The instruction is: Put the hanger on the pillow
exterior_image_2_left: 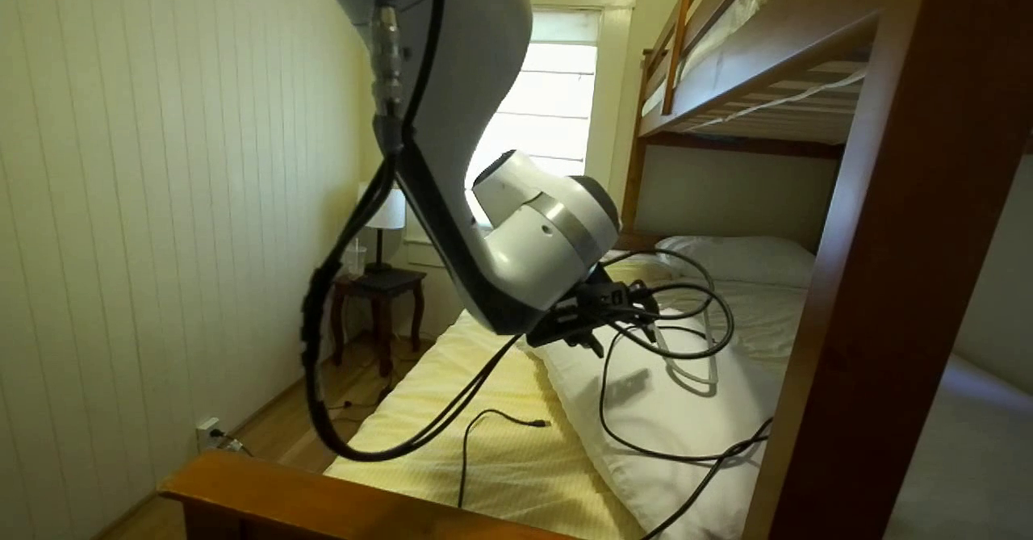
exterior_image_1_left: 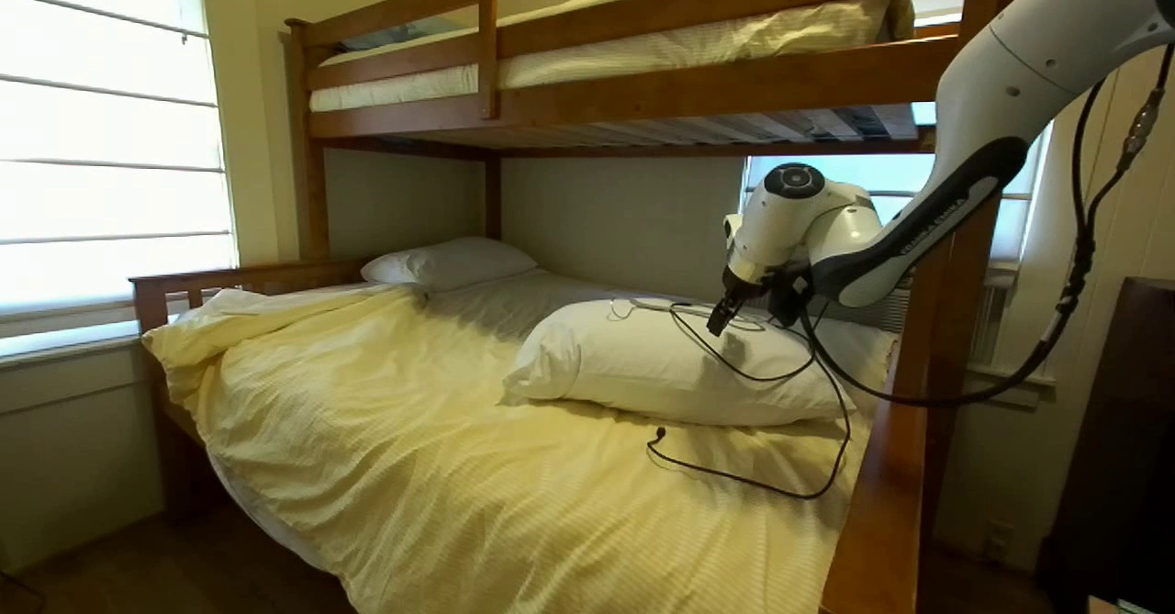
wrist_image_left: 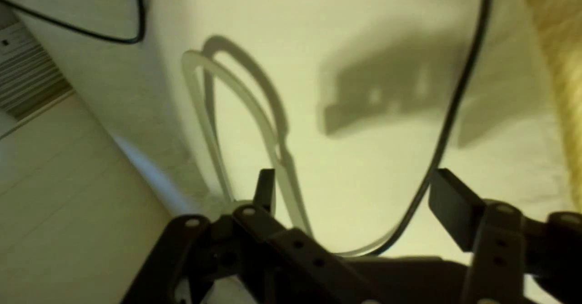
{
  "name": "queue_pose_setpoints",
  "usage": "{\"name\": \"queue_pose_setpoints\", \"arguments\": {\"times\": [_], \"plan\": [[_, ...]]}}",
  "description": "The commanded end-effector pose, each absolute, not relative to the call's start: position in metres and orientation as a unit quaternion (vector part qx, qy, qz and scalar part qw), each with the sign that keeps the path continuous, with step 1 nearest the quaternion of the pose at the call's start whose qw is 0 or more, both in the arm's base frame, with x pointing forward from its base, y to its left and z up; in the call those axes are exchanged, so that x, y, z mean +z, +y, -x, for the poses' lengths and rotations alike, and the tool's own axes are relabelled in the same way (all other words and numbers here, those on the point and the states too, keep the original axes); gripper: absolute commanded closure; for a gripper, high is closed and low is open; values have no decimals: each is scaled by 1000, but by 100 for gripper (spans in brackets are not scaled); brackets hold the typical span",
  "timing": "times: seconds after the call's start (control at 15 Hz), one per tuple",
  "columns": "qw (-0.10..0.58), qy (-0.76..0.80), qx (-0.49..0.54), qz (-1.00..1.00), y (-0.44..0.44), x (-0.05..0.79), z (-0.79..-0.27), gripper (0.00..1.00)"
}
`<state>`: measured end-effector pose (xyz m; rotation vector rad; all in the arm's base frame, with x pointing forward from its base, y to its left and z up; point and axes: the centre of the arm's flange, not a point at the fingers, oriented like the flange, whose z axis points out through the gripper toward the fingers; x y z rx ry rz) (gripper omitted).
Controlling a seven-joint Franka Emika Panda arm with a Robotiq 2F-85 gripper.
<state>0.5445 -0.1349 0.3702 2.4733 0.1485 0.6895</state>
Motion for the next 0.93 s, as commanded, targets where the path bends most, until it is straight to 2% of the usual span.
{"name": "queue_pose_setpoints", "arguments": {"times": [0.0,0.87], "plan": [[193,34,233,-953,-106,436,-514,0],[-58,-52,134,-988,4,415,-466,0]]}}
